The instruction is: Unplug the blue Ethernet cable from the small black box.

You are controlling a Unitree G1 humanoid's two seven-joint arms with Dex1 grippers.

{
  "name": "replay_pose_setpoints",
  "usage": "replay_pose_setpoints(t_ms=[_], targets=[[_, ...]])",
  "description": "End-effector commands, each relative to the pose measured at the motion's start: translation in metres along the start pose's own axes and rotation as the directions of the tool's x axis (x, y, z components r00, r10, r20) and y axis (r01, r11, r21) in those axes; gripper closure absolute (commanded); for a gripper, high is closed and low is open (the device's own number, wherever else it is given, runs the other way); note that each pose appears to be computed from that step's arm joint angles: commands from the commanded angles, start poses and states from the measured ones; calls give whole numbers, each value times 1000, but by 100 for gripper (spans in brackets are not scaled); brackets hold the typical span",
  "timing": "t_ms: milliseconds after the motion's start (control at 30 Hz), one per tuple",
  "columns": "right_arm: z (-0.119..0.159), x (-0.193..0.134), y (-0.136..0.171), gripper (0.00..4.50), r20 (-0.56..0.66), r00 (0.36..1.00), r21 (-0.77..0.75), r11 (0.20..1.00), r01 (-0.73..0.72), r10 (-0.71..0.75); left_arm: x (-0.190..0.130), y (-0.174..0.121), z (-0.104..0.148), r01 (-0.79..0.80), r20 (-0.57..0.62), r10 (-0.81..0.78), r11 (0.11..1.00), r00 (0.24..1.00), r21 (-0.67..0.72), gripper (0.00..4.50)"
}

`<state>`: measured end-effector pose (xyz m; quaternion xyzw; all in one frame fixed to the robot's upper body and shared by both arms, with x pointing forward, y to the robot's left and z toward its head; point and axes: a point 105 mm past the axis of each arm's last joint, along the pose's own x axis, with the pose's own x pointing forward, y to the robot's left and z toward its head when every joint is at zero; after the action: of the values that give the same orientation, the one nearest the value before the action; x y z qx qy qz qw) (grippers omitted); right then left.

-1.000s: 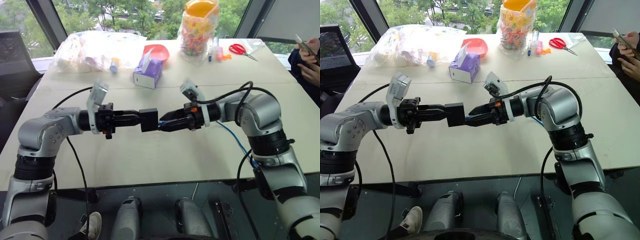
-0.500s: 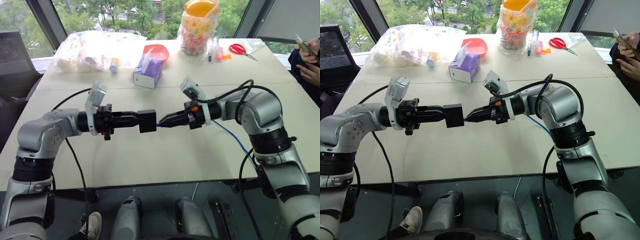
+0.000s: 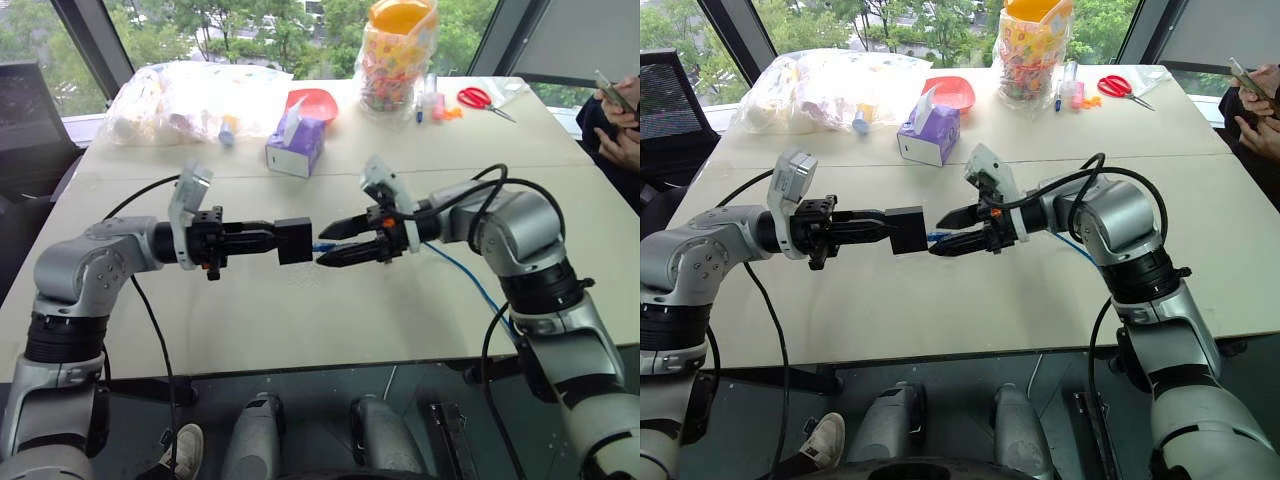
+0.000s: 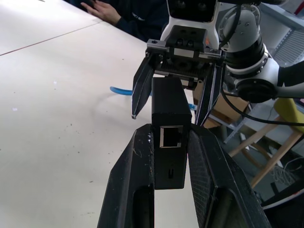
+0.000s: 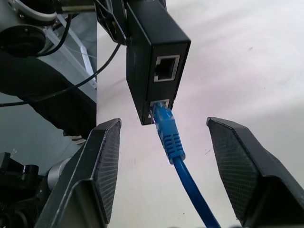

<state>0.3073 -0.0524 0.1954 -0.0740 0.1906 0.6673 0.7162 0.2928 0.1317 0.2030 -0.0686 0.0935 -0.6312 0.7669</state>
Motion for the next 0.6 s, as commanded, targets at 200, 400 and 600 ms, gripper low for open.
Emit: replay_pose_setpoints(t_ms=[200,400,600], targets=[[10,-4,4,181,12,1000,-34,999,-7,7,-2,-4,13,-2,28,1,998,1000,55,408],[14,-6,2,181,17,1000,39,999,-19,18,-1,-5,13,-3,31,1,998,1000,58,408],[14,-5,2,181,14,1000,49,999,-23,22,0,-6,14,-2,33,0,998,999,60,408]])
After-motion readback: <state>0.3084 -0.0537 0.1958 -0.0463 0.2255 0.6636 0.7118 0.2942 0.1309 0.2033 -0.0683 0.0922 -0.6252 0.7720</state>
